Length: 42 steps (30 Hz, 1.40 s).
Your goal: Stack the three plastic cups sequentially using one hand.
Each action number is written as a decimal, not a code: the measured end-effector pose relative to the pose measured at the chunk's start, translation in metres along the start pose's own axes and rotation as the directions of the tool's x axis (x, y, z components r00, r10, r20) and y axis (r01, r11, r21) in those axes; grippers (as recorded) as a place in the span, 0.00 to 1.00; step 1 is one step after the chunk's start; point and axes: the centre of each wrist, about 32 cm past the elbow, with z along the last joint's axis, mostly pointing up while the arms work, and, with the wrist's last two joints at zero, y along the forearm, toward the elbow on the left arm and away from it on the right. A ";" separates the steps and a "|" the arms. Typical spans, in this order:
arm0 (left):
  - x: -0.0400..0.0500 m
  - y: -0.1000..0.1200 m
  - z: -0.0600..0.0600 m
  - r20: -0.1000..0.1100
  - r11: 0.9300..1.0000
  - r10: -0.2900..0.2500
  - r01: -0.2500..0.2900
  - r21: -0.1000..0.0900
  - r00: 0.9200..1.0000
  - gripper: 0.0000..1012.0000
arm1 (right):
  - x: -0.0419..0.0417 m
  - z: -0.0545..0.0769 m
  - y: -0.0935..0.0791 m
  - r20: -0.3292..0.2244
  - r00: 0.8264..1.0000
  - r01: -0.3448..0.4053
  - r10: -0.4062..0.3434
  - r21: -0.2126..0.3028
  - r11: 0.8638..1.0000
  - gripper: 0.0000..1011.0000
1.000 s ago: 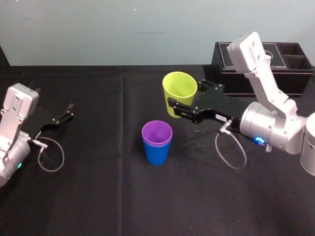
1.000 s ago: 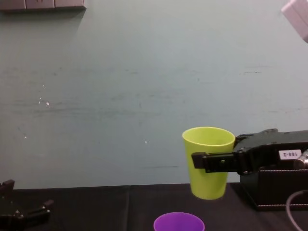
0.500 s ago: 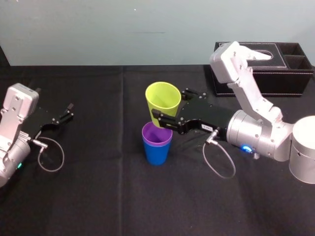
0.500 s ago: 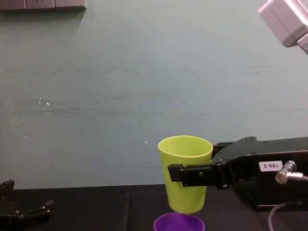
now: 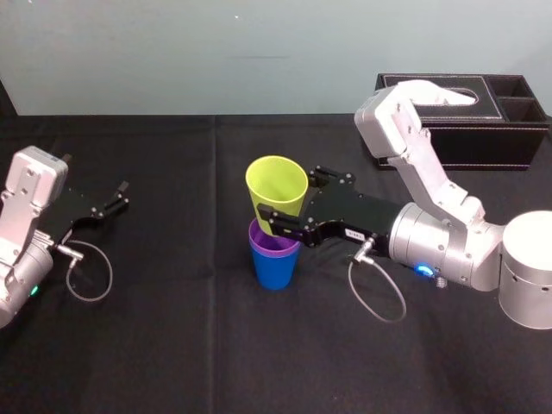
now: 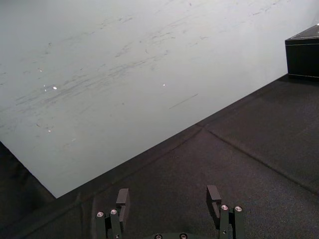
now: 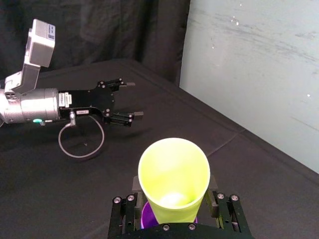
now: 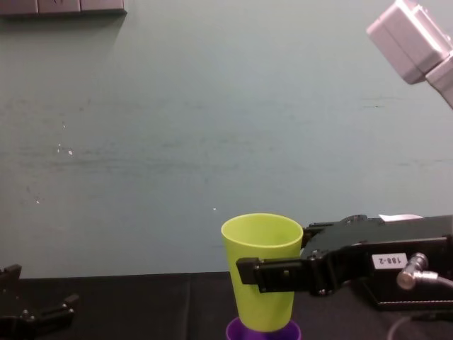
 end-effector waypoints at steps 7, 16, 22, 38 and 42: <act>0.0000 0.000 0.000 0.000 1.000 0.000 0.000 0.000 1.000 1.00 | -0.0011 -0.004 0.002 -0.013 1.000 -0.014 0.014 -0.005 1.000 0.72; 0.0000 0.000 0.000 0.000 1.000 0.000 0.000 0.000 1.000 1.00 | -0.0017 -0.007 0.003 -0.022 1.000 -0.019 0.019 -0.009 1.000 0.72; 0.0000 0.000 0.000 0.000 1.000 0.000 0.000 0.000 1.000 1.00 | -0.0011 -0.009 0.004 -0.027 0.999 -0.019 0.018 -0.012 1.000 0.72; 0.0000 0.000 0.000 0.000 1.000 0.000 0.000 0.000 1.000 1.00 | 0.0004 -0.016 0.007 -0.050 0.999 -0.020 0.019 -0.023 1.000 0.72; 0.0000 0.000 0.000 0.000 1.000 0.000 0.000 0.000 1.000 1.00 | 0.0005 -0.017 0.008 -0.052 0.998 -0.021 0.019 -0.025 0.999 0.72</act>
